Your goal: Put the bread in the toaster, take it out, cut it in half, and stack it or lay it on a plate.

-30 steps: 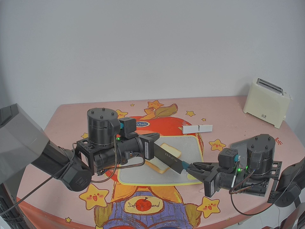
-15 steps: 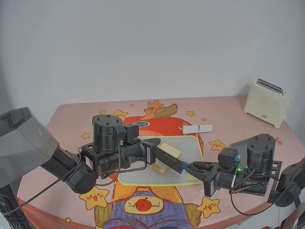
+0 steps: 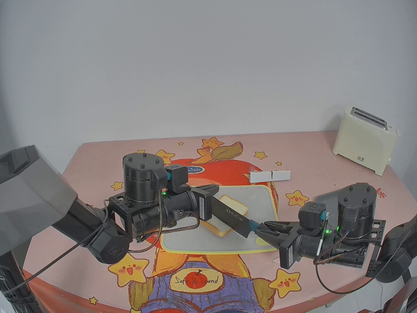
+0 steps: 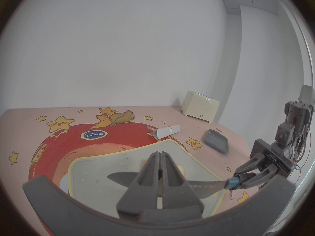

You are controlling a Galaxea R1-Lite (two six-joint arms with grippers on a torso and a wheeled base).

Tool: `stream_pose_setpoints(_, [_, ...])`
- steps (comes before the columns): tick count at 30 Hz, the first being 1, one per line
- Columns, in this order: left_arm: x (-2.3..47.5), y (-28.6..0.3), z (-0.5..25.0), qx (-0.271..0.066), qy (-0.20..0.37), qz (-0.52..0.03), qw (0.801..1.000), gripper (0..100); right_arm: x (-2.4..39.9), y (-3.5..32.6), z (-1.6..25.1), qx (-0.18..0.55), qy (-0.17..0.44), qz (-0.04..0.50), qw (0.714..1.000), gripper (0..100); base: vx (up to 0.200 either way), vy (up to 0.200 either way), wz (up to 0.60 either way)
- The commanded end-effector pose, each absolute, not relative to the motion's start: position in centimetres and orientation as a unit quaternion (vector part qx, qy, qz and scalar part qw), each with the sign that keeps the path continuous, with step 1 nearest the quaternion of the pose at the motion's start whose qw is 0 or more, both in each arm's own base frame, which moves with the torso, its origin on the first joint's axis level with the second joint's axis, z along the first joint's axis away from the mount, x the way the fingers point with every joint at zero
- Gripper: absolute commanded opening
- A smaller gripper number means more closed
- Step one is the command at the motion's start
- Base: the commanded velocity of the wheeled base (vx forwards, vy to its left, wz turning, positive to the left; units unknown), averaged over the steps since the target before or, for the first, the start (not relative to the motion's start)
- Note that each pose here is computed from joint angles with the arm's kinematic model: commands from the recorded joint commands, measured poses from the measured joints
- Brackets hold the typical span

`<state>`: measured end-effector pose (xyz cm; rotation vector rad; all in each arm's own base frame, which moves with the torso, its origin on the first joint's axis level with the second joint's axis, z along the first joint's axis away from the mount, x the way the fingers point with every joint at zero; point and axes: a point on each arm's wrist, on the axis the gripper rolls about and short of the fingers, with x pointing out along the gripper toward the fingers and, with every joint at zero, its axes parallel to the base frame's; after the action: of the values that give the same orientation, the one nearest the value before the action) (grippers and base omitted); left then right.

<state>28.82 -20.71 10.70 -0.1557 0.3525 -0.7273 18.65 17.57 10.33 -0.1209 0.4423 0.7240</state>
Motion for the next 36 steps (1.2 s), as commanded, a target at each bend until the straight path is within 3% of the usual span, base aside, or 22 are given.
stream_pose_setpoints(1, [28.2, -20.4, 11.6, -0.08, 0.156, -0.357, 0.917, 0, 18.7, 17.6, 10.5, -0.057, 0.211, 0.351, 0.91, 0, 0.0, 0.0, 0.0])
stream_pose_setpoints(19, [28.8, -21.1, 8.7, -0.07, 0.191, -0.354, 0.913, 0, 18.6, 17.5, 10.5, -0.058, 0.212, 0.351, 0.91, 0, 0.0, 0.0, 0.0])
stream_pose_setpoints(36, [28.9, -21.1, 8.9, -0.075, 0.181, -0.354, 0.914, 0, 18.7, 17.6, 10.4, -0.058, 0.213, 0.351, 0.91, 0, 0.0, 0.0, 0.0])
